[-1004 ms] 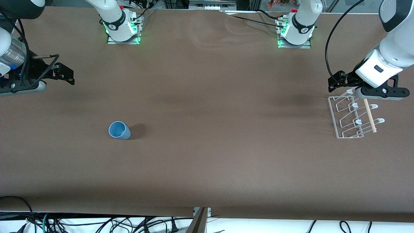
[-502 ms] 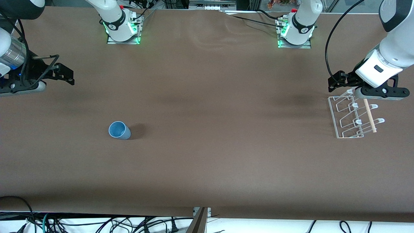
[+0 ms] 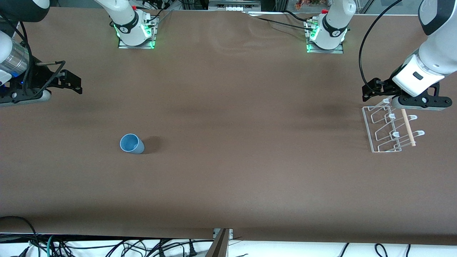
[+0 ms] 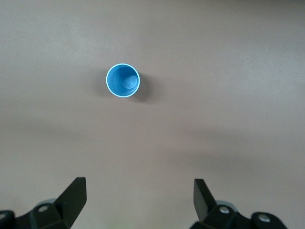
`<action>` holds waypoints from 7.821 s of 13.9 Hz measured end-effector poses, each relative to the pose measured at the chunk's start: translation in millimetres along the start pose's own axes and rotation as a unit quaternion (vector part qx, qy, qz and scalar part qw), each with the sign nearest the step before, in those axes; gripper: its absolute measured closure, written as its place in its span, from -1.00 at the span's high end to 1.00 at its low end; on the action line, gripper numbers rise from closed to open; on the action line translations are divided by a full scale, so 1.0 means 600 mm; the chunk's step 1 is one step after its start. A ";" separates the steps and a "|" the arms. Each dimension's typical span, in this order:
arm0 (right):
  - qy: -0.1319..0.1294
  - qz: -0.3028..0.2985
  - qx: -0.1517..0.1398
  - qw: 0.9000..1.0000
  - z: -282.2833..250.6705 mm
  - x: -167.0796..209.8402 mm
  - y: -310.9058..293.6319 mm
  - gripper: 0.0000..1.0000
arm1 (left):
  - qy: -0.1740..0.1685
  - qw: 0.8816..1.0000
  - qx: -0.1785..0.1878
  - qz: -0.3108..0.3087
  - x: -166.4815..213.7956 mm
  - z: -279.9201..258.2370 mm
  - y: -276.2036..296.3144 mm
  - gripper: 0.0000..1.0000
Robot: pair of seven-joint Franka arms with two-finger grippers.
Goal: Transfer cup to left arm and place on rack
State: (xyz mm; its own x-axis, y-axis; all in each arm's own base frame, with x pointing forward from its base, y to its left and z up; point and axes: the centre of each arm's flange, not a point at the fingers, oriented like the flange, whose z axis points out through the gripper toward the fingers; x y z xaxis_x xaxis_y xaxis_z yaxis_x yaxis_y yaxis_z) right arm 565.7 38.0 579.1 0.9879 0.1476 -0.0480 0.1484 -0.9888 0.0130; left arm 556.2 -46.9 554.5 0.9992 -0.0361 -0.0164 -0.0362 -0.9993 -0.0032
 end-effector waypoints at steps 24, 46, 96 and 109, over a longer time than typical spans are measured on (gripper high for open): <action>-0.108 -0.035 0.000 0.994 0.475 0.171 -0.016 0.99 | 0.000 1.000 0.000 -0.001 0.000 0.000 -0.001 1.00; -0.108 -0.037 -0.003 0.993 0.556 0.212 -0.044 -0.88 | 0.000 1.000 0.000 -0.004 0.000 0.000 -0.006 1.00; -0.151 0.299 0.437 0.835 0.211 0.105 -0.845 -0.88 | 0.172 0.678 -0.281 0.657 0.046 0.160 0.282 0.79; -0.151 0.310 0.451 0.823 0.195 0.123 -0.825 0.03 | 0.175 0.678 -0.284 0.655 0.048 0.163 0.283 0.50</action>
State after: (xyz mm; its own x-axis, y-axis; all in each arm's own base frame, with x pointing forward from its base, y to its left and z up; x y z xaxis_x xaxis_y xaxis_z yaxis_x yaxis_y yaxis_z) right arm 559.7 536.2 452.4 0.7846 -0.2686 -0.5588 -0.6087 -0.5051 -0.6119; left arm 577.3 -217.3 455.8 0.0627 -0.7936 0.6052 -0.9836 0.0537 0.1723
